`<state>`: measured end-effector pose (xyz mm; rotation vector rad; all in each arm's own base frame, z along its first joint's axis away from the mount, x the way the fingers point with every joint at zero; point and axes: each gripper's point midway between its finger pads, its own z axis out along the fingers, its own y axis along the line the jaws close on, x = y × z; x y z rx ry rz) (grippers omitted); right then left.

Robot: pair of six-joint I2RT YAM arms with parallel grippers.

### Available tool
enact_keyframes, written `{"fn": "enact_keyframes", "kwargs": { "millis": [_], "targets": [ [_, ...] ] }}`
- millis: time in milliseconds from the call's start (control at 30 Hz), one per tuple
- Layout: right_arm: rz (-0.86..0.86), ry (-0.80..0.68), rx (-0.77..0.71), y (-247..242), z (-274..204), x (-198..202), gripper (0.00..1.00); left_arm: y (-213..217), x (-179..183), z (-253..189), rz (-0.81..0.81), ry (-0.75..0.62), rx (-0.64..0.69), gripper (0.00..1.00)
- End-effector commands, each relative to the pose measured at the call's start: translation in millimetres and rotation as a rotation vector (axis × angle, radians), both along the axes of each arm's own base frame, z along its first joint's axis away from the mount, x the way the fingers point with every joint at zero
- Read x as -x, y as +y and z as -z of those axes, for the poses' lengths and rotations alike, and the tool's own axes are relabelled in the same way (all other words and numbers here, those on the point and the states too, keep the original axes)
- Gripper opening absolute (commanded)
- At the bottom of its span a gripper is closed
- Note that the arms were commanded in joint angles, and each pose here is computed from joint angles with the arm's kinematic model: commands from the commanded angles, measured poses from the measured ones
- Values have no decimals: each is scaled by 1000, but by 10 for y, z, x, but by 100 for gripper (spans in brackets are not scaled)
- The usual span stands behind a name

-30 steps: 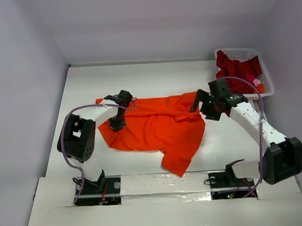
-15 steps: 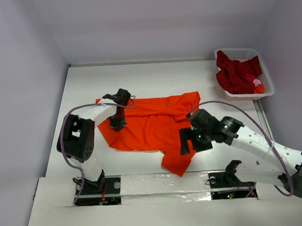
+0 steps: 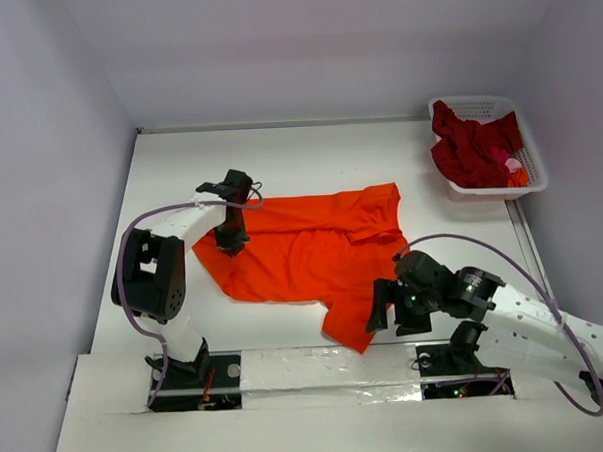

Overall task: Fold and stack the t-shirts
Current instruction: Fold the tshirt

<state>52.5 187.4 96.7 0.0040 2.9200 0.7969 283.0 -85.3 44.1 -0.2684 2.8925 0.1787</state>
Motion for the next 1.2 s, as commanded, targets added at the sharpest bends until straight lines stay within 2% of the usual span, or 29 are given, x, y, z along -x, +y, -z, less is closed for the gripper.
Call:
{"fn": "enact_keyframes", "kwargs": {
  "millis": [0, 300, 933, 1167],
  "targets": [
    [73, 19, -137, 273, -73, -82, 92, -86, -93, -179, -5, -55, 53, 0],
    [104, 58, -164, 509, 57, -203, 92, -132, -111, -153, 0, -59, 77, 0],
    [45, 172, -23, 411, 518, 120, 88, -64, -234, -259, -10, -75, 71, 0],
    [4, 184, 23, 531, 633, 184, 87, -31, -256, -313, -11, -84, 68, 0]
  ]
}}
